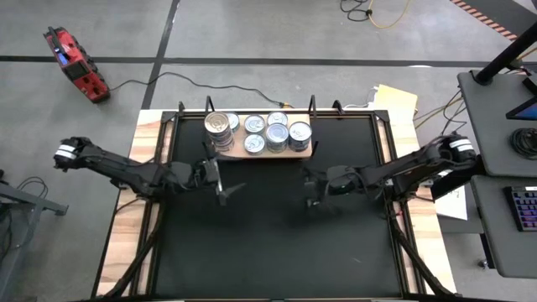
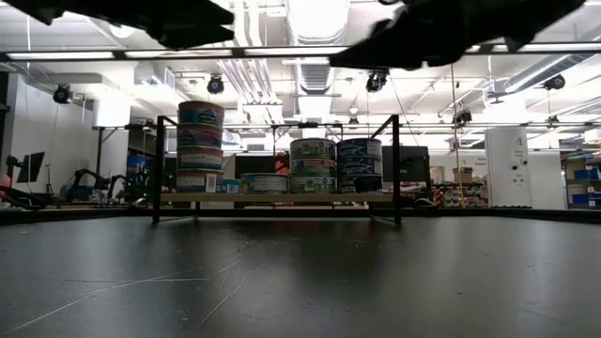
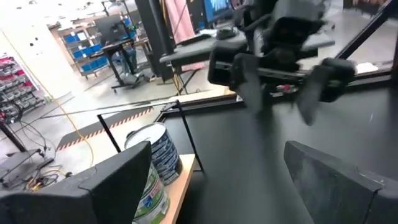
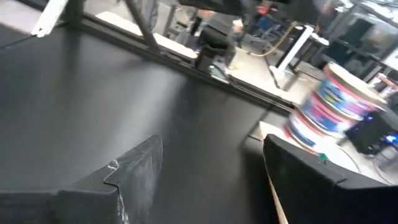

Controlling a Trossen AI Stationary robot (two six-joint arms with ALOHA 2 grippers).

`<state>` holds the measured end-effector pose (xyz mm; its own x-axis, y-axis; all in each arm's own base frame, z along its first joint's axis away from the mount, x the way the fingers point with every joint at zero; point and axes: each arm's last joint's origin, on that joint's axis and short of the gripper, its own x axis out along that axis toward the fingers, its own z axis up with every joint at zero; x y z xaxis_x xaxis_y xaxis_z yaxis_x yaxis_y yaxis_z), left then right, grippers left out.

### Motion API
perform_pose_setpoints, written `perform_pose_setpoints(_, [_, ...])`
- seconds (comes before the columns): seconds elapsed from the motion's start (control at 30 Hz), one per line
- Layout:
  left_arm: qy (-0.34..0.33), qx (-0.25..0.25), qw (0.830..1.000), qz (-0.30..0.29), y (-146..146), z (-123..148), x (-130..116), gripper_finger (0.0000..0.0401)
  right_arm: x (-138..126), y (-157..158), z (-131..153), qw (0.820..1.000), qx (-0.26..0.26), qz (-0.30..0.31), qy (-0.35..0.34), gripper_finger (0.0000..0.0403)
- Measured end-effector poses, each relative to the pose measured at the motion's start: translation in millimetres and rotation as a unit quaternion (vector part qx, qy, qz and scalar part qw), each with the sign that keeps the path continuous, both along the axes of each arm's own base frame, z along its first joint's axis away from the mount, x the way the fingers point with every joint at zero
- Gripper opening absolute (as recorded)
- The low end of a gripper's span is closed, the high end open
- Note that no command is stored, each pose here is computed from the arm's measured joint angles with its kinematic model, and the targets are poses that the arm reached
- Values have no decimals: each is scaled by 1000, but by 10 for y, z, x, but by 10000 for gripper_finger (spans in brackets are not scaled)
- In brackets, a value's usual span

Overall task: Stack canned seafood by type on shelf
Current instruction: Return to Home Position

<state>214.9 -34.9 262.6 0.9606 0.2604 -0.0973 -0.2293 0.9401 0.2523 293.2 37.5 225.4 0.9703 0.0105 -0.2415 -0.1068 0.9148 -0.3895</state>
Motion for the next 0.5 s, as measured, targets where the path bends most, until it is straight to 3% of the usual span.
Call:
perform_pose_setpoints(0.23, [-58, -6, 998, -25, 71, 95, -313, 351, -459, -128, 44, 999, 31, -15, -39, 281])
perform_pose_setpoints(0.5, [-100, -7, 995, -9, 206, 85, -755, 351, -906, -189, 57, 996, 43, -19, -72, 298])
